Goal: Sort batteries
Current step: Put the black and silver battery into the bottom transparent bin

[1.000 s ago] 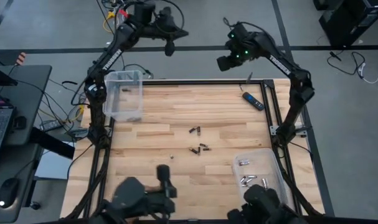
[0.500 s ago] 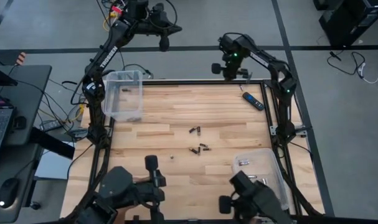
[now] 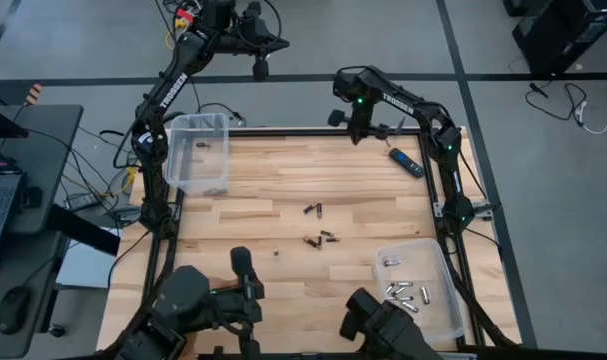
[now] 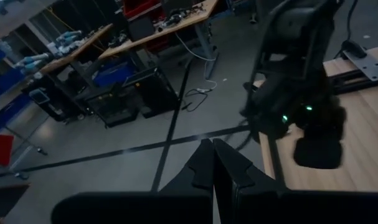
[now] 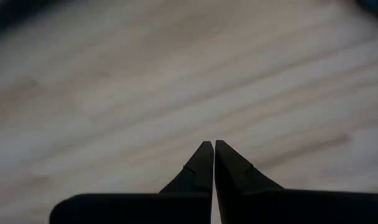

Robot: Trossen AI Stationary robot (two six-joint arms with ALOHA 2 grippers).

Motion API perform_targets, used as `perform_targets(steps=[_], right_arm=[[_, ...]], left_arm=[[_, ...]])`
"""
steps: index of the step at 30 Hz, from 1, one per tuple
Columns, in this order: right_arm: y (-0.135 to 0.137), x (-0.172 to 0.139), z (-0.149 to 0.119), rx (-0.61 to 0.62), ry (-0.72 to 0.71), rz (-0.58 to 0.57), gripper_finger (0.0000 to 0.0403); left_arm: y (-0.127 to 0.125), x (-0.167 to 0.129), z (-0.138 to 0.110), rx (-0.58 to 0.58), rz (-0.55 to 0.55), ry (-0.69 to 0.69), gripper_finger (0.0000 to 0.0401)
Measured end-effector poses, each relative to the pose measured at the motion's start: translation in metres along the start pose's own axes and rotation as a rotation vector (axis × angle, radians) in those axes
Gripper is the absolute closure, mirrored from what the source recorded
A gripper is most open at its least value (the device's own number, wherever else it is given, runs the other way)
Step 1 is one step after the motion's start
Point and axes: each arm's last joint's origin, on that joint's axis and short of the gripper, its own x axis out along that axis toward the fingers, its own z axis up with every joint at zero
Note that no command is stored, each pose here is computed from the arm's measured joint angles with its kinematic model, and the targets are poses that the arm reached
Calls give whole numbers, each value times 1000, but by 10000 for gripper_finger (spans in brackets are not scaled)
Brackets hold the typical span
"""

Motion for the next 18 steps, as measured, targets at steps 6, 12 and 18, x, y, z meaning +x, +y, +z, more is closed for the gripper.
perform_targets(steps=[6, 12, 18], right_arm=[[-15, -2, 23, 106, -44, -67, 401], [-13, -1, 23, 40, -56, -66, 401], [24, 10, -21, -162, -90, 92, 402]], left_arm=[[2, -5, -7, -34, -38, 8, 401], [12, -15, -17, -74, -12, 41, 401], [18, -19, -18, -117, -8, 4, 401]])
